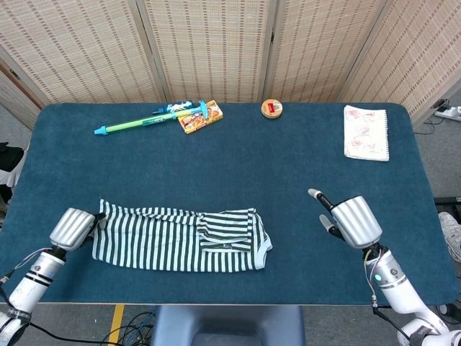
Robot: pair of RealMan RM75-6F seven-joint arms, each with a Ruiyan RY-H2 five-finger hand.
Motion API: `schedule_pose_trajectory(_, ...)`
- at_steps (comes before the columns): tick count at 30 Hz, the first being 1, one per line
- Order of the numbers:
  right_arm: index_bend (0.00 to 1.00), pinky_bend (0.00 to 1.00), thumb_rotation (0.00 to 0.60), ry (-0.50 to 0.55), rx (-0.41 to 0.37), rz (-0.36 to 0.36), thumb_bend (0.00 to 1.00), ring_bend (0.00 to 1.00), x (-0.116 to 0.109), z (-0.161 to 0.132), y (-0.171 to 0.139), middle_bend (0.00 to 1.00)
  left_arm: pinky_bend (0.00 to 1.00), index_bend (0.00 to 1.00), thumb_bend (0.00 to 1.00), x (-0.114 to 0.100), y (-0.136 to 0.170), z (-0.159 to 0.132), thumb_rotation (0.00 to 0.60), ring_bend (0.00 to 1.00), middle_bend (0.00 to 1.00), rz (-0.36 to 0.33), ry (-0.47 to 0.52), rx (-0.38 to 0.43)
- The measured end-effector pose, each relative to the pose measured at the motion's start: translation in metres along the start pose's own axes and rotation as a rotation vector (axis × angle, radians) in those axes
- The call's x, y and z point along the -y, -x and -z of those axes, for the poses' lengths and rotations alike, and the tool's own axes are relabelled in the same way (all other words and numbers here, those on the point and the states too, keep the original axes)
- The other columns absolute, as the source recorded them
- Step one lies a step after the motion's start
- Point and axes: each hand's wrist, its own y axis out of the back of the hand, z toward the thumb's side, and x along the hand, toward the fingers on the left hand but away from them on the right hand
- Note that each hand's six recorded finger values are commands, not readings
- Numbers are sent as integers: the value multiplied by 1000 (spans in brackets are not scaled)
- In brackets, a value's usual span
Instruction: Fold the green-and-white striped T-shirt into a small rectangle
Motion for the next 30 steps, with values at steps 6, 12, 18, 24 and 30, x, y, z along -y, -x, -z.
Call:
schedule_pose_trajectory(6,217,1000,600,10,16,5,400,973,-1,5,-6,973,873,664,719,-12,-9,-38,600,789,878,43,83,17)
schedule_pose_trajectory(12,217,1000,600,7,33,19,401,973,-5,12,-14,974,873,661,719,-39,-31,-87,600,789,877,43,91,72)
schedule_pose_trajectory(18,217,1000,600,3,52,29,402,973,-9,19,-20,974,873,655,718,-60,-52,-132,600,789,876,38,78,133)
schedule_pose_trajectory(24,217,1000,600,1,68,45,403,973,-14,24,-24,974,873,654,718,-73,-70,-173,600,789,873,35,41,182)
schedule_pose_trajectory(30,217,1000,600,-7,95,60,408,973,-22,33,-28,974,873,653,718,-79,-90,-219,600,789,873,32,30,224)
